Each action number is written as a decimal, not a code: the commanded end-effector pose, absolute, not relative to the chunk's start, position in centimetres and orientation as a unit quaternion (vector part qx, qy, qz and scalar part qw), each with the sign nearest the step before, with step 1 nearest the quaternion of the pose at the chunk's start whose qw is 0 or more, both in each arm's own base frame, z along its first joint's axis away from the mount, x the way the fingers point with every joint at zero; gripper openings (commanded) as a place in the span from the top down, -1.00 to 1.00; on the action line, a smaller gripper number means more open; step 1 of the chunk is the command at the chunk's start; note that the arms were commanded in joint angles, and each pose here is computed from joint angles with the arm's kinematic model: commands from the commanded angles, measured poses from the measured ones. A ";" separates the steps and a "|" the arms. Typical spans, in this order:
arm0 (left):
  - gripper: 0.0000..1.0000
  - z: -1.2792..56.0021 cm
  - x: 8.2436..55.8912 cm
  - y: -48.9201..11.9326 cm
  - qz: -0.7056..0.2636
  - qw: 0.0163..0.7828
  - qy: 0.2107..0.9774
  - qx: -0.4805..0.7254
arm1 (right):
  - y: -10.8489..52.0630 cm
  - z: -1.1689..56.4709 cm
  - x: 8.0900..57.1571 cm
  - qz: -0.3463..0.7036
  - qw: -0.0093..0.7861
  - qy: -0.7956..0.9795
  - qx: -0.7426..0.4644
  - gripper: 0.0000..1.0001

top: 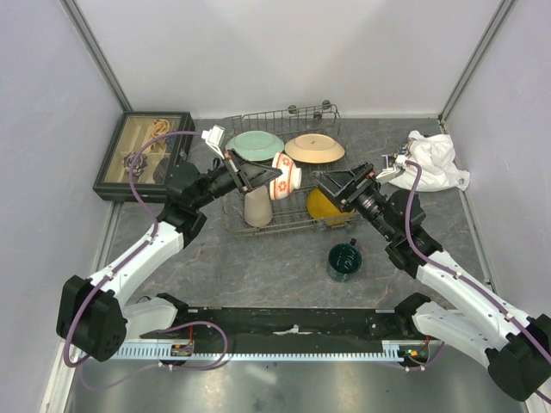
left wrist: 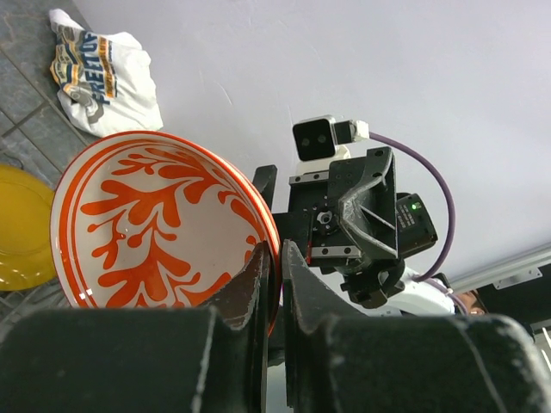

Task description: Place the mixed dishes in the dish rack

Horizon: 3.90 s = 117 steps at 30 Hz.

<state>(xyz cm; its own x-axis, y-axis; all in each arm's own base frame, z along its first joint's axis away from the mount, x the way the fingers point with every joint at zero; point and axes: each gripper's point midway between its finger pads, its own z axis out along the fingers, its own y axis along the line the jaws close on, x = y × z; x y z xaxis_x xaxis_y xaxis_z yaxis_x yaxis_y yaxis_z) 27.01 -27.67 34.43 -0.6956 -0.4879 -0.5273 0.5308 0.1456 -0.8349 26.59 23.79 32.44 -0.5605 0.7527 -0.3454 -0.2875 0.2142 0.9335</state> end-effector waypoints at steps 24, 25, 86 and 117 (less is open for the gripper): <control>0.97 40.4 25.4 -30.9 -0.703 0.410 0.578 0.057 | 23.6 31.7 26.8 0.636 0.406 0.628 0.192 -0.96; 0.97 40.2 25.5 -31.0 -0.703 0.408 0.580 0.057 | 23.6 31.7 26.8 0.637 0.406 0.626 0.193 -0.95; -0.29 32.5 27.2 -32.6 -0.626 0.391 0.673 0.048 | 22.0 31.4 27.7 0.656 0.397 0.611 0.199 1.00; -0.75 35.8 25.7 -21.1 -0.372 0.543 0.752 0.032 | 20.6 27.1 34.8 0.349 0.466 0.813 0.028 1.00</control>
